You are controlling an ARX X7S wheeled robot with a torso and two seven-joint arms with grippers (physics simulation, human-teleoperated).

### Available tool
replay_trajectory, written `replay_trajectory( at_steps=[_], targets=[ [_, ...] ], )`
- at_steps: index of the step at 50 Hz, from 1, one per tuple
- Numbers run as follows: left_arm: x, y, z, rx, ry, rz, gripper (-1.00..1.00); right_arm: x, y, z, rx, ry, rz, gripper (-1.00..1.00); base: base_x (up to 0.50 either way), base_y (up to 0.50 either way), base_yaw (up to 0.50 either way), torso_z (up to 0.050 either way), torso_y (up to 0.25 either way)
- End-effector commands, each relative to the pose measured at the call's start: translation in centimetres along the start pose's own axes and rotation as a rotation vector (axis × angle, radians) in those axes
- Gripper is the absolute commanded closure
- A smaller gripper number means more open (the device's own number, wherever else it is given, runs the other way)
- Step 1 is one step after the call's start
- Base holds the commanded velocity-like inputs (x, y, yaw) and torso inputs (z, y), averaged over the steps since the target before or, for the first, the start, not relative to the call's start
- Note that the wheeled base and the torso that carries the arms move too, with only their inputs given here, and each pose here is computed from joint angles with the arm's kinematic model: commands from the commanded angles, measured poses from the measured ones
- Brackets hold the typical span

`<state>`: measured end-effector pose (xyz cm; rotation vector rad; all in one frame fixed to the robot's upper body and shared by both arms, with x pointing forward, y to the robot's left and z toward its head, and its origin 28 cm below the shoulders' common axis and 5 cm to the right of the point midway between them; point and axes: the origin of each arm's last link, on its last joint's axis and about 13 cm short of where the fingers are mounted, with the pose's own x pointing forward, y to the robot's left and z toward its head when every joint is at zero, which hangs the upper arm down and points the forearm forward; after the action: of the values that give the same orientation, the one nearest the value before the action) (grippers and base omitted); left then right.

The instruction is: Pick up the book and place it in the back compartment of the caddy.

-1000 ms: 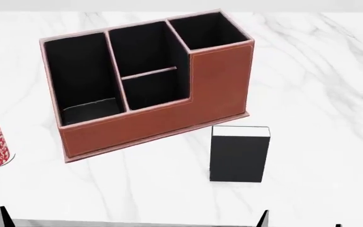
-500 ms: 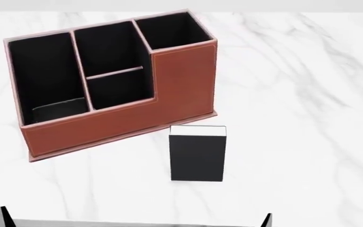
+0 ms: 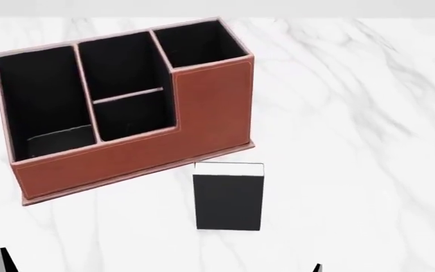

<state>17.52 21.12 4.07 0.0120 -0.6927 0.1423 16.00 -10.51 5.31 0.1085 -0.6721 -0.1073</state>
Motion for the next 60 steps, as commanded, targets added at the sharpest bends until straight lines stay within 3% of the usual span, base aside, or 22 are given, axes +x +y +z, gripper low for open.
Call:
replay_trajectory(
  at_steps=[1, 60],
  targets=[
    [0.04, 0.01, -0.02, 0.000, 0.001, 0.001, -1.00, -0.12, 0.06, 0.25, 0.001, -0.021, 0.008, -1.00, 0.21, 0.00, 0.00, 0.000, 0.000],
    [0.05, 0.06, 0.05, -0.004, -0.004, 0.006, -1.00, -0.11, 0.10, 0.21, 0.003, -0.016, 0.012, -1.00, 0.21, 0.00, 0.00, 0.000, 0.000]
  ],
)
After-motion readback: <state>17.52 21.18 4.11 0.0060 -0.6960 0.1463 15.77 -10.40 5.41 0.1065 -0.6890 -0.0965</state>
